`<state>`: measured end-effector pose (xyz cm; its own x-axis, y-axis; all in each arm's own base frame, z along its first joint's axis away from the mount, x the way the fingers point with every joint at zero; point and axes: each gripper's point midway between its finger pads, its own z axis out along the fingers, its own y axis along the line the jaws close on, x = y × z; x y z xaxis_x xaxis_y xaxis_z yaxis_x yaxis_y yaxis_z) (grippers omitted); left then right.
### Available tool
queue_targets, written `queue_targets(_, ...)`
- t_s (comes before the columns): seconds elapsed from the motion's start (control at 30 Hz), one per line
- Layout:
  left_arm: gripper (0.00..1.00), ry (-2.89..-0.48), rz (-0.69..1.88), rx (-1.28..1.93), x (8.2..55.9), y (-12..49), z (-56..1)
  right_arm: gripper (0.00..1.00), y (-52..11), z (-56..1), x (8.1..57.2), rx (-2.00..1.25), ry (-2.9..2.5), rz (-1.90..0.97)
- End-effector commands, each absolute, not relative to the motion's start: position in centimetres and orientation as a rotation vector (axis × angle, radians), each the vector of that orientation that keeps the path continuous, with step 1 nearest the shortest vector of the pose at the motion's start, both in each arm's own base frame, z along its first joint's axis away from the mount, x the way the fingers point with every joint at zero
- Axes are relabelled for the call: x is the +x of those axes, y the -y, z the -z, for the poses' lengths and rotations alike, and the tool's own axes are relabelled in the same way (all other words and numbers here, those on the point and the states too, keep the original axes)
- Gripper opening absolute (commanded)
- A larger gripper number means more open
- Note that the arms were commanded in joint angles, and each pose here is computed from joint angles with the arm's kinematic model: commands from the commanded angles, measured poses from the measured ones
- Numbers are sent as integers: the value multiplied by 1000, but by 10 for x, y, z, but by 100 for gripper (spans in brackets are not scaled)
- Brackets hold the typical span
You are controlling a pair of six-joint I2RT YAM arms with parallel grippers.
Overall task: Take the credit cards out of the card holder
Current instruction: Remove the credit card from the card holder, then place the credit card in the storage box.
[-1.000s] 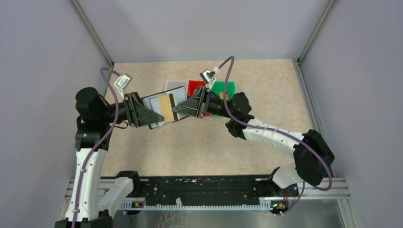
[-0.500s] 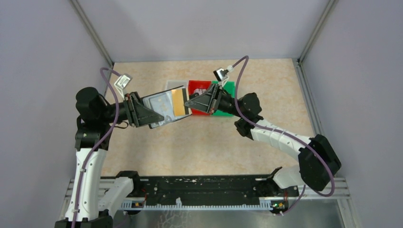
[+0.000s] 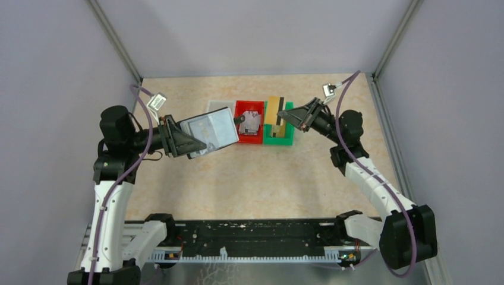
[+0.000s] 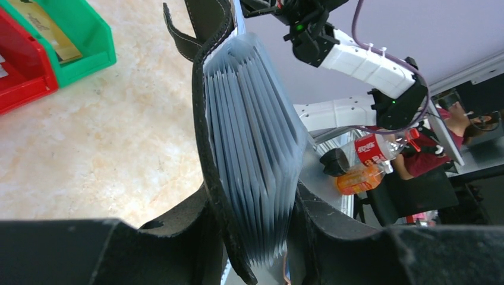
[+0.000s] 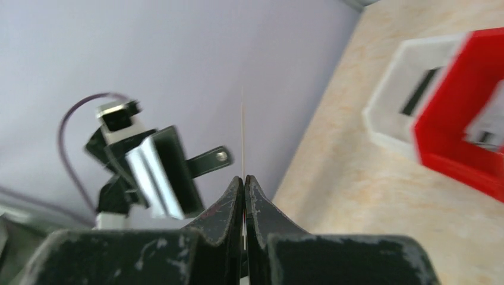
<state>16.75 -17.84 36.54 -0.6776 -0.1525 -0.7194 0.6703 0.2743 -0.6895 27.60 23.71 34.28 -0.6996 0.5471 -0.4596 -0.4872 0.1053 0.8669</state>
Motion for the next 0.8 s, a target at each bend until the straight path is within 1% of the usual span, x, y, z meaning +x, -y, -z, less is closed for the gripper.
queue_targets(0.0, 0, -1766, 1377, 556, 166, 177, -381, 0, -207, -297, 309, 112, -1807, -1331)
queue_targets(0.13, 0, -1757, 1355, 570, 166, 176, -382, 0, -196, -262, 346, 174, -1944, -1121)
queue_targets(0.33, 0, -1744, 1355, 583, 162, 176, -387, 0, -196, -215, 389, 206, -2067, -962)
queue_targets(0.5, 0, -1730, 1366, 590, 159, 177, -392, 0, -205, -173, 412, 230, -2184, -868)
queue_targets(0.77, 0, -1719, 1378, 606, 157, 177, -394, 0, -225, -132, 440, 232, -2289, -750)
